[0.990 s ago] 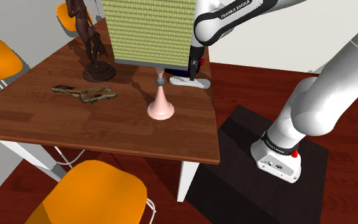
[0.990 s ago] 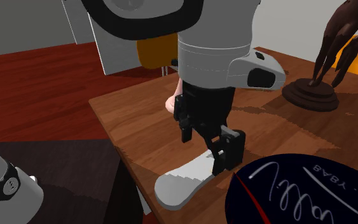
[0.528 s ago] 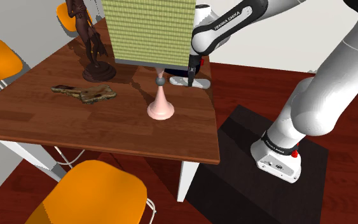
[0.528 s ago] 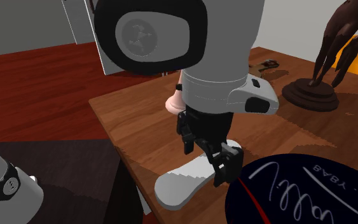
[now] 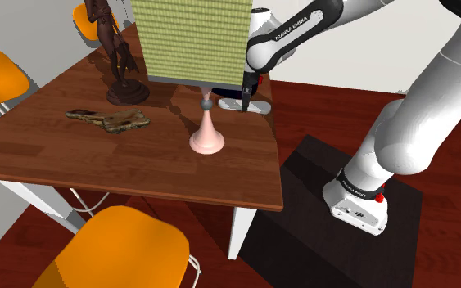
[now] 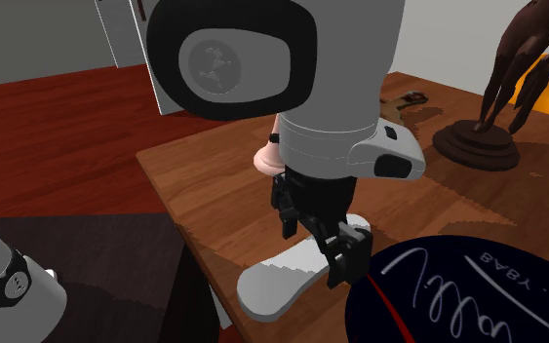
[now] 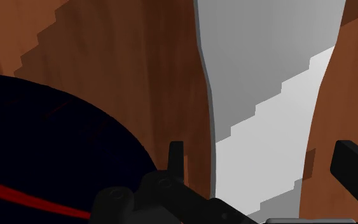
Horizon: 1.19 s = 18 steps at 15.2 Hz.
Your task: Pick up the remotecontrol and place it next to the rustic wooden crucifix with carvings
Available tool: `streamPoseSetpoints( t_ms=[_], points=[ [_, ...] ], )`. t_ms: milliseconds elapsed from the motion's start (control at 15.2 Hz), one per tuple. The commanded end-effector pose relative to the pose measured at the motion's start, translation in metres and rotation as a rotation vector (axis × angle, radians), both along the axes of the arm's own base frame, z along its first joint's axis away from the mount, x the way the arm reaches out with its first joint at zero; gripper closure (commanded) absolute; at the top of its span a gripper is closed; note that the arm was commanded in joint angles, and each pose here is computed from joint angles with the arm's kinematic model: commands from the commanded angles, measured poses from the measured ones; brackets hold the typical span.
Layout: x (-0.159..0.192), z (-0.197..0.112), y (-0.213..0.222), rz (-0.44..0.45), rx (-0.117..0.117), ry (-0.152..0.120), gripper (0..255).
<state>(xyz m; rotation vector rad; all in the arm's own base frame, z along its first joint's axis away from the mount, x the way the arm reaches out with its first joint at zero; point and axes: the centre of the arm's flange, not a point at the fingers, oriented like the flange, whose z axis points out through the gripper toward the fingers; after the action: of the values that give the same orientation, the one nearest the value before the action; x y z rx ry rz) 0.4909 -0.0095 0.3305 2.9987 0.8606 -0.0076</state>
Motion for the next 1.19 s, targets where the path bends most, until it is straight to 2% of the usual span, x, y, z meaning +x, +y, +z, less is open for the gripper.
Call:
streamPoseSetpoints(
  t_ms=[0, 594, 1122],
  points=[
    [0.000, 0.000, 0.000, 0.000, 0.000, 0.000, 255],
    [0.000, 0.000, 0.000, 0.000, 0.000, 0.000, 255],
    [0.000, 0.042, 0.000, 0.000, 0.000, 0.000, 255]
  ],
)
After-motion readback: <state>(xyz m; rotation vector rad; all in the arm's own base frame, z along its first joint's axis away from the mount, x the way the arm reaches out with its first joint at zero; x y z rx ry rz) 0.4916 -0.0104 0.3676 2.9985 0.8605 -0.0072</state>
